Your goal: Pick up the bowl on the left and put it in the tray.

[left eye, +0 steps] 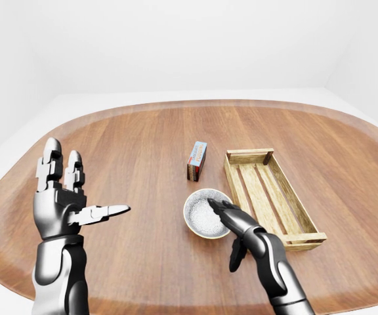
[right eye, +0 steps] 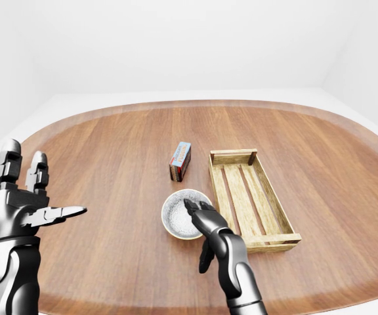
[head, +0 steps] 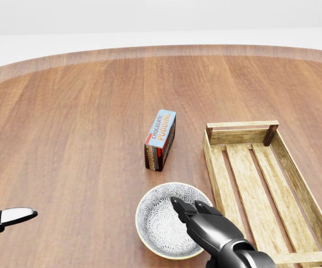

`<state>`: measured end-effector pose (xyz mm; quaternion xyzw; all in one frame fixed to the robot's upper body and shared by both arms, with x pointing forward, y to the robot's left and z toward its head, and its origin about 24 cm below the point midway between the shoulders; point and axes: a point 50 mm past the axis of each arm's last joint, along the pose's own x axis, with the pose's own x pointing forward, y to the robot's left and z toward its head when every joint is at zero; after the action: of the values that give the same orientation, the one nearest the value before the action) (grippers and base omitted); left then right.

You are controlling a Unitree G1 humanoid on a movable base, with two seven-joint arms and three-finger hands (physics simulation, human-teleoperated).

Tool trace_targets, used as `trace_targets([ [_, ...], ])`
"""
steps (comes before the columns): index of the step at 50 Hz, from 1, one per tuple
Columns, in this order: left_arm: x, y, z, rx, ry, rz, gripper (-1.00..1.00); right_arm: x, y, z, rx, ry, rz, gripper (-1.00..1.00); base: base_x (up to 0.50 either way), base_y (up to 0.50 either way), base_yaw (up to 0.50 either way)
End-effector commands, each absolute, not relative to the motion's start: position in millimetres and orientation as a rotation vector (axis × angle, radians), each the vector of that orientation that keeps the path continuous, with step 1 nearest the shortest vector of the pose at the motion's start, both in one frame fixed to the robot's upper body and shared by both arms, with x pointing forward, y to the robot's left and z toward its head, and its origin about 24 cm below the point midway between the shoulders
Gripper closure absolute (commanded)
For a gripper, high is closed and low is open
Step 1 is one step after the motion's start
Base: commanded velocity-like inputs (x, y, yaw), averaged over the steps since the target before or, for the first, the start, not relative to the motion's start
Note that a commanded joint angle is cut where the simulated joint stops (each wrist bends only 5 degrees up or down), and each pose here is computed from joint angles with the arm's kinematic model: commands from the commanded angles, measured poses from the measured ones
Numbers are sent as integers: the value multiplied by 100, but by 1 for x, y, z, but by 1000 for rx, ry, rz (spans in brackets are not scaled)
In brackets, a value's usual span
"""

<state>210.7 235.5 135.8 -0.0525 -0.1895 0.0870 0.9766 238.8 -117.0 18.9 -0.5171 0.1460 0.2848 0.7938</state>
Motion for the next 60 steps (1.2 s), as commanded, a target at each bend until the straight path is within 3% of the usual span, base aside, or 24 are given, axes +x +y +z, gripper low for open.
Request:
trace_targets([
  [1,215,232,129,-103,-348,180,-100,240,-112,11,-1140,347,650,-100,0,0,0],
  [60,219,236,112,-116,-275,190,-100,244,-103,-20,-1148,431,704,-100,0,0,0],
])
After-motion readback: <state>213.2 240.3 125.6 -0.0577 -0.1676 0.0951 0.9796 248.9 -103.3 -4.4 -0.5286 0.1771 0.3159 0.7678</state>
